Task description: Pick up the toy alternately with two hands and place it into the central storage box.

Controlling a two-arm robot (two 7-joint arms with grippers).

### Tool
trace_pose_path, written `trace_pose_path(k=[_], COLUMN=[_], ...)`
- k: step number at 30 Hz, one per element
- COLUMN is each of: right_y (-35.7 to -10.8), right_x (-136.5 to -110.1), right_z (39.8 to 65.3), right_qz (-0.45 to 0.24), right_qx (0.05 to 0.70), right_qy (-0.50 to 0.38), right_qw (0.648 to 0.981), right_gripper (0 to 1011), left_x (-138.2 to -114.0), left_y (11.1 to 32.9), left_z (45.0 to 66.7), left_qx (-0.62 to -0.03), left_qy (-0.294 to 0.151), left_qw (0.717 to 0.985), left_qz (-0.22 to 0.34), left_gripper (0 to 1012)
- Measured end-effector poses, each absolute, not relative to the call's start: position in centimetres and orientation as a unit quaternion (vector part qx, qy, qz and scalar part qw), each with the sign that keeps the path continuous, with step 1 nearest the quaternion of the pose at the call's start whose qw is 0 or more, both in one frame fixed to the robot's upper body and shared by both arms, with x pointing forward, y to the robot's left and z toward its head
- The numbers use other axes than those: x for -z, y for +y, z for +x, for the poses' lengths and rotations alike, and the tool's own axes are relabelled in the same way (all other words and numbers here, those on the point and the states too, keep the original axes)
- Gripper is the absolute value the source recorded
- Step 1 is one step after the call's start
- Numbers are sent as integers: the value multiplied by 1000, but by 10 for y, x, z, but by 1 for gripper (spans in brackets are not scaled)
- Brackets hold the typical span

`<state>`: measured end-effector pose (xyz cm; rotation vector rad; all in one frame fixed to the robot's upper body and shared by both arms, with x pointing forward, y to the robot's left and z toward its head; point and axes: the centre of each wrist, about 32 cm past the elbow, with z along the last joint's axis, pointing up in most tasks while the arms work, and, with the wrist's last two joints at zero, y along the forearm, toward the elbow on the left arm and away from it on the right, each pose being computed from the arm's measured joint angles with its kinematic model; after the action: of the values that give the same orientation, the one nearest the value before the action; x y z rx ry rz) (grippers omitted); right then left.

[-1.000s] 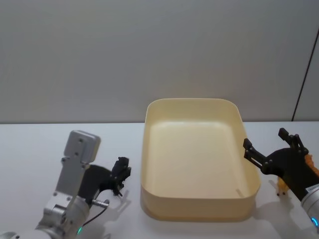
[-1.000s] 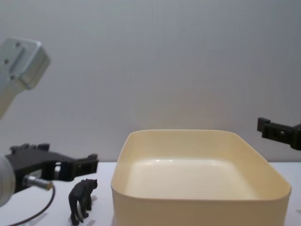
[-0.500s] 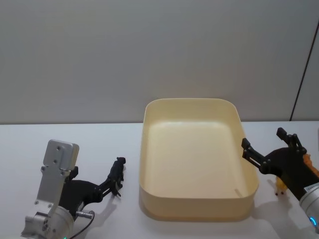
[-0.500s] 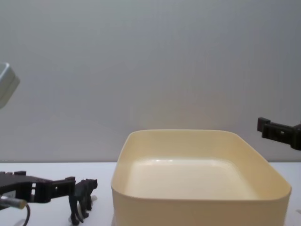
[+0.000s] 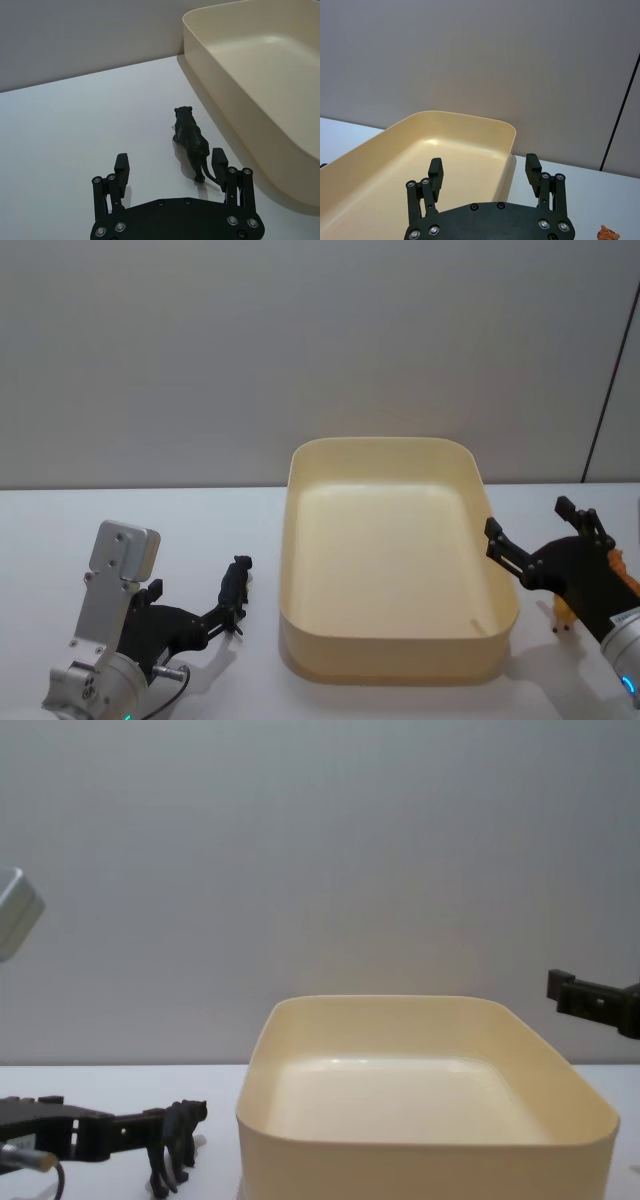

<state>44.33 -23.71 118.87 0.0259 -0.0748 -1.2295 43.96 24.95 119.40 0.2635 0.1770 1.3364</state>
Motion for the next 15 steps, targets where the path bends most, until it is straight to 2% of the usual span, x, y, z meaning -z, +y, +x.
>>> trace_pose_path(k=[15], right_y=[-237], right_x=[-1189], right_z=[443], right_qz=[12], right_qx=[577], right_qy=[-35], right_qw=[816], right_gripper=[1001], left_x=[-1192], left_y=[248], left_z=[455], left_qx=[-601], left_qy=[84], left_qw=[784], left_qz=[130], left_gripper=[1001])
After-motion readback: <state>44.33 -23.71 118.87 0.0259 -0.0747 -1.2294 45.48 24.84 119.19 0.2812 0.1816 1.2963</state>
